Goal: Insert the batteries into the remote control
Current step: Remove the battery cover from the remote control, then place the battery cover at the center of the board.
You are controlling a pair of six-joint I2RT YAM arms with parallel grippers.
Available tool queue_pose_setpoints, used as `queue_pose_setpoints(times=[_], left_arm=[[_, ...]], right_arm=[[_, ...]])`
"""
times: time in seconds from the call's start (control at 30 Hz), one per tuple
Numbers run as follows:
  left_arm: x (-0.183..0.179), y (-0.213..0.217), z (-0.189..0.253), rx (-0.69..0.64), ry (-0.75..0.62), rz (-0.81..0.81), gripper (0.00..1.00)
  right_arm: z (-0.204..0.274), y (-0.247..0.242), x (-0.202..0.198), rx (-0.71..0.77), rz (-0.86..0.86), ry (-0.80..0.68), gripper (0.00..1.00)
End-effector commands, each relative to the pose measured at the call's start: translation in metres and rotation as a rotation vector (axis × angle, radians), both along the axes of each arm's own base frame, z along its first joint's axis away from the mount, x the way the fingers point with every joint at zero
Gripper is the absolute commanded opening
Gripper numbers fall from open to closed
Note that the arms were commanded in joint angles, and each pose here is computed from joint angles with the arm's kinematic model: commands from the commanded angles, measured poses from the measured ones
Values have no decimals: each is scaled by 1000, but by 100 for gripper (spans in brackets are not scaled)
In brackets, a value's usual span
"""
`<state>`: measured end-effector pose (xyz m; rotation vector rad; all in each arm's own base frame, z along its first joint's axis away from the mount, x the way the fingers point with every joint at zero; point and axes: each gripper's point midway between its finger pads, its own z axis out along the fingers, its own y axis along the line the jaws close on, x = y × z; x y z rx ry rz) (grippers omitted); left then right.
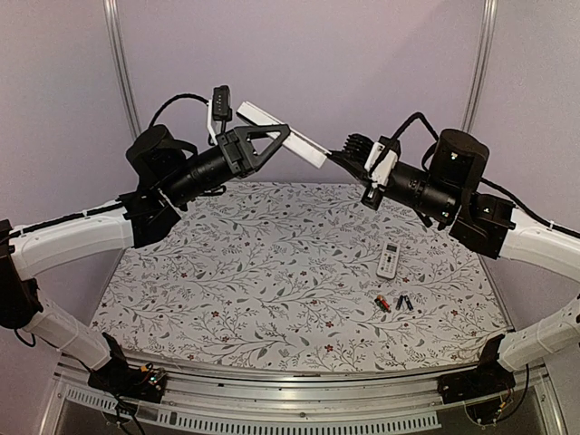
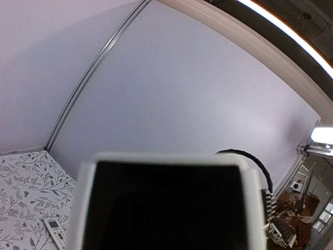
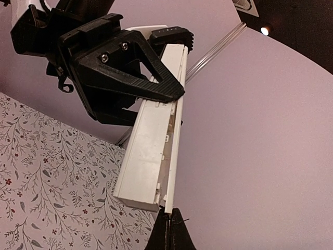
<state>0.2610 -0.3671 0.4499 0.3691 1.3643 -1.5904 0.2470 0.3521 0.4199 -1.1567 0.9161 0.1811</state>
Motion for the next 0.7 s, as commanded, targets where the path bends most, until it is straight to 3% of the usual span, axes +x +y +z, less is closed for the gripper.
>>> queue_pose_setpoints(times=[0.0,0.47,0.57,0.67], left_arm=[[-2,2,-3,15,-29,-1,0],[11,29,3,21,-59,99,0],[16,39,3,67,-102,167,0],[17,52,3,117,-150,245,0]], right_arm=[[20,-11,2,62,-48,-10,0],[21,-29,-5,124,-66,37,0],[27,-41,6,187,-113,110,0],[15,-55,34,270,-162,329,0]])
